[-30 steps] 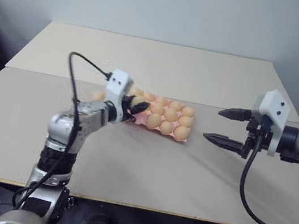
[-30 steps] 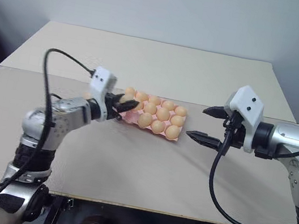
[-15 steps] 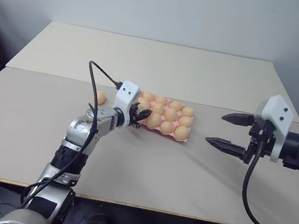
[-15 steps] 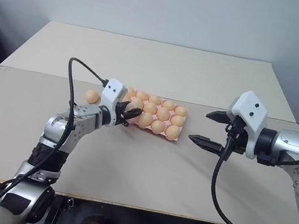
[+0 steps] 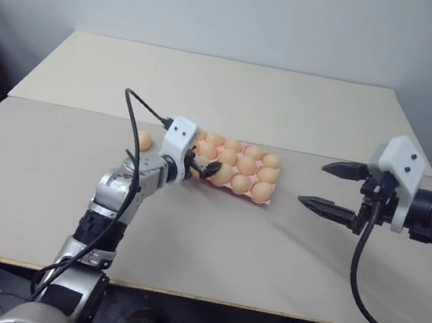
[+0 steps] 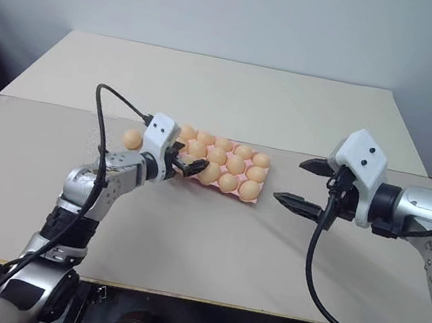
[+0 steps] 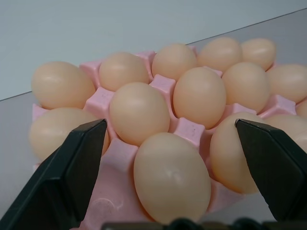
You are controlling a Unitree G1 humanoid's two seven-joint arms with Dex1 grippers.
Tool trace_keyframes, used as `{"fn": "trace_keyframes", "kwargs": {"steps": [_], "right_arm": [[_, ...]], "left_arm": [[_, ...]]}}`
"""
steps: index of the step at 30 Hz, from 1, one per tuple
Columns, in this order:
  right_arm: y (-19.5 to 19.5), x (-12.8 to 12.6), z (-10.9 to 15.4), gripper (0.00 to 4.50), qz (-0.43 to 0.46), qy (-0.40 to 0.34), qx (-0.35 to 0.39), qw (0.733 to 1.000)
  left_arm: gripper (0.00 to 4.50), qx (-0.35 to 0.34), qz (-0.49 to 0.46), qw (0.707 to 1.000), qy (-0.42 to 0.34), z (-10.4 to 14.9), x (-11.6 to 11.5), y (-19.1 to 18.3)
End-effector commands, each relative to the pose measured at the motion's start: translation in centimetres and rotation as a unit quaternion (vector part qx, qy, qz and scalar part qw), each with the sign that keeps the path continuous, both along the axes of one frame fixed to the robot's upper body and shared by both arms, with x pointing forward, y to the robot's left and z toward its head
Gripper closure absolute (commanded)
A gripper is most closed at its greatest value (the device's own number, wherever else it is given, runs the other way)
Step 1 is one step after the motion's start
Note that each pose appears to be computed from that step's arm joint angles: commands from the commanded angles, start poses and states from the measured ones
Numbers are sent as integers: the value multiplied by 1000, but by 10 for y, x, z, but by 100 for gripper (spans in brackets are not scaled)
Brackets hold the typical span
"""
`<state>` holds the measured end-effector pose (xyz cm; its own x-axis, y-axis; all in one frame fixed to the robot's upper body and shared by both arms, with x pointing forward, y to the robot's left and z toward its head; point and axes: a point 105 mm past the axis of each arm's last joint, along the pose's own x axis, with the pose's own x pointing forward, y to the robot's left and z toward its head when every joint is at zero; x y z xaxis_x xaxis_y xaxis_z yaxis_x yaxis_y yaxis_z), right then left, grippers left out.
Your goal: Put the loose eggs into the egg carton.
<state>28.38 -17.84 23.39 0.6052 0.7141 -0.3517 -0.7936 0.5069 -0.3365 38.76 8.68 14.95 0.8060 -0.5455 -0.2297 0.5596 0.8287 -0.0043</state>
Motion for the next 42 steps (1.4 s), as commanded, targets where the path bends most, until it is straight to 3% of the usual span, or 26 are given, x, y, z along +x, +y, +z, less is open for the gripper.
{"fn": "trace_keyframes", "kwargs": {"steps": [1, 8, 13, 23, 29, 35, 42], "right_arm": [[2, -2, 10, 0, 8, -18, -1, 1000], [2, -1, 9, 0, 9, -17, -3, 1000], [1, 1, 9, 0, 10, -17, -3, 1000], [4, 7, 7, 0, 21, -16, -4, 1000], [5, 12, 8, 0, 28, -19, -4, 999], [8, 15, 8, 0, 35, -22, -4, 999], [6, 15, 9, 0, 34, -24, -9, 999]], "left_arm": [[1, -22, -9, 999, -21, 22, -5, 5], [1, -70, 16, 997, -23, 51, -10, 31], [1, -106, 77, 991, 13, 67, -18, 83], [1, 31, 149, 988, 26, 61, -75, 187], [1, 47, 105, 993, 11, 80, -106, 198], [1, 7, 95, 995, -28, 101, -112, 197], [1, 1, 91, 996, -21, 101, -111, 194]]}}
